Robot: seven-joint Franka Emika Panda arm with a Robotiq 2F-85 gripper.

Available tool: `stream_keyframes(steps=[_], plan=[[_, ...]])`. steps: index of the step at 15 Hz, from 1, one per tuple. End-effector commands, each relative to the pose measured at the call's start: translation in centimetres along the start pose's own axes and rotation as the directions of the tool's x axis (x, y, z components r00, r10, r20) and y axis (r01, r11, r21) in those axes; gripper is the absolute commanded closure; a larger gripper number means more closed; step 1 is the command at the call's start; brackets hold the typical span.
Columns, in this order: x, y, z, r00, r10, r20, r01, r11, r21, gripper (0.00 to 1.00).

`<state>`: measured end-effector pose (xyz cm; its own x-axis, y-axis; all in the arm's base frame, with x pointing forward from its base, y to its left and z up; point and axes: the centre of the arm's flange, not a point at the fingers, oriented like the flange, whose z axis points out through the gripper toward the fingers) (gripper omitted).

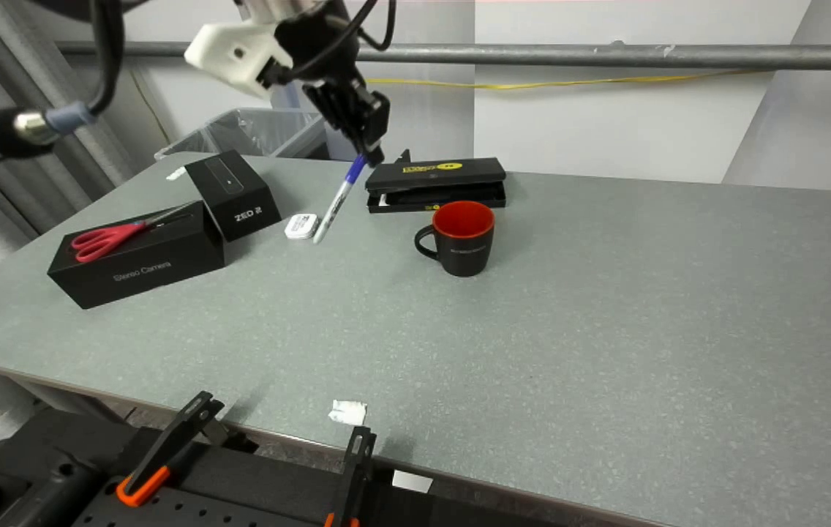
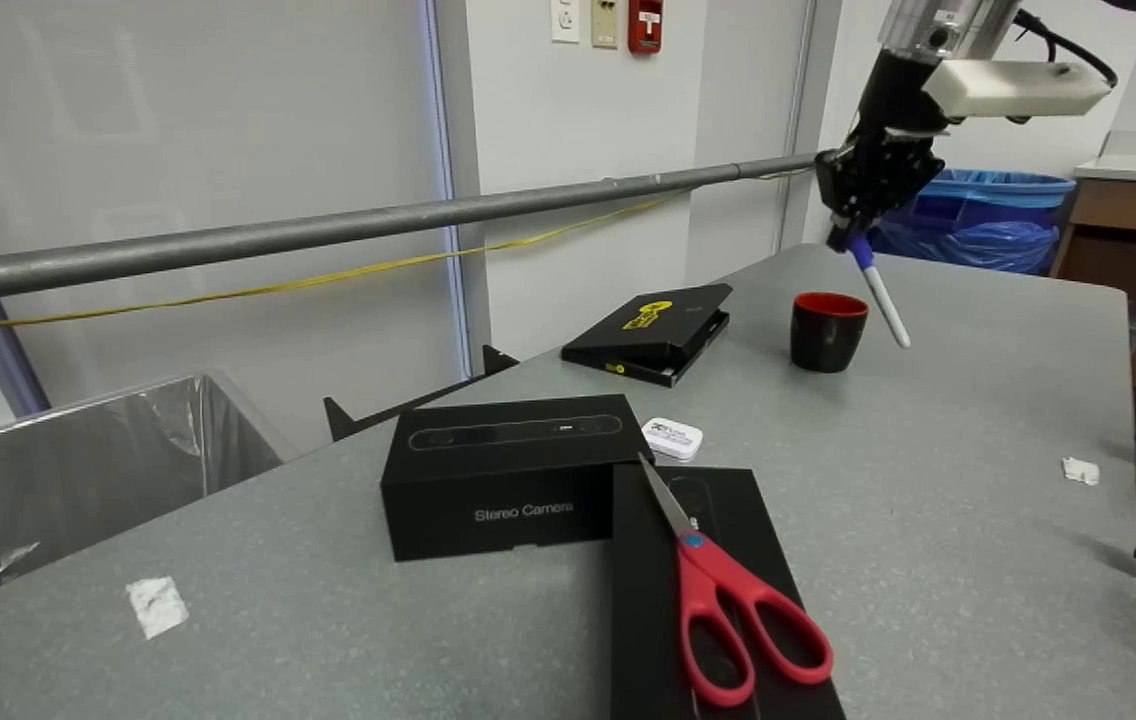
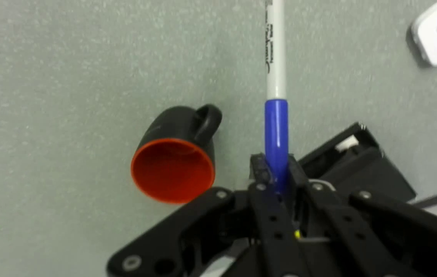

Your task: Take the blue pen out of the black and red mug

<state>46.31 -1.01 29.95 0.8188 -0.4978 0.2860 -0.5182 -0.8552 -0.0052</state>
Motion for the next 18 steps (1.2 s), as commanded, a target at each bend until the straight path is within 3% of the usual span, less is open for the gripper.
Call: stream_keyframes(steps=[1, 6, 10, 11, 13, 18], plan=[[-2.4, -2.7, 5.7, 0.981, -0.163, 0.103, 0.17, 0.984, -0.06, 0.98], [-4.3, -4.7, 11.7, 0.932, -0.291, 0.217, 0.329, 0.93, -0.163, 0.98], [-4.4, -5.7, 13.5, 0.91, -0.339, 0.239, 0.392, 0.892, -0.224, 0.98], [-4.3, -6.0, 13.6, 0.907, -0.345, 0.24, 0.398, 0.888, -0.231, 0.7], [-4.1, -6.5, 13.4, 0.906, -0.352, 0.235, 0.404, 0.884, -0.235, 0.6], [-3.6, -7.4, 12.1, 0.904, -0.37, 0.214, 0.412, 0.887, -0.209, 0.2]])
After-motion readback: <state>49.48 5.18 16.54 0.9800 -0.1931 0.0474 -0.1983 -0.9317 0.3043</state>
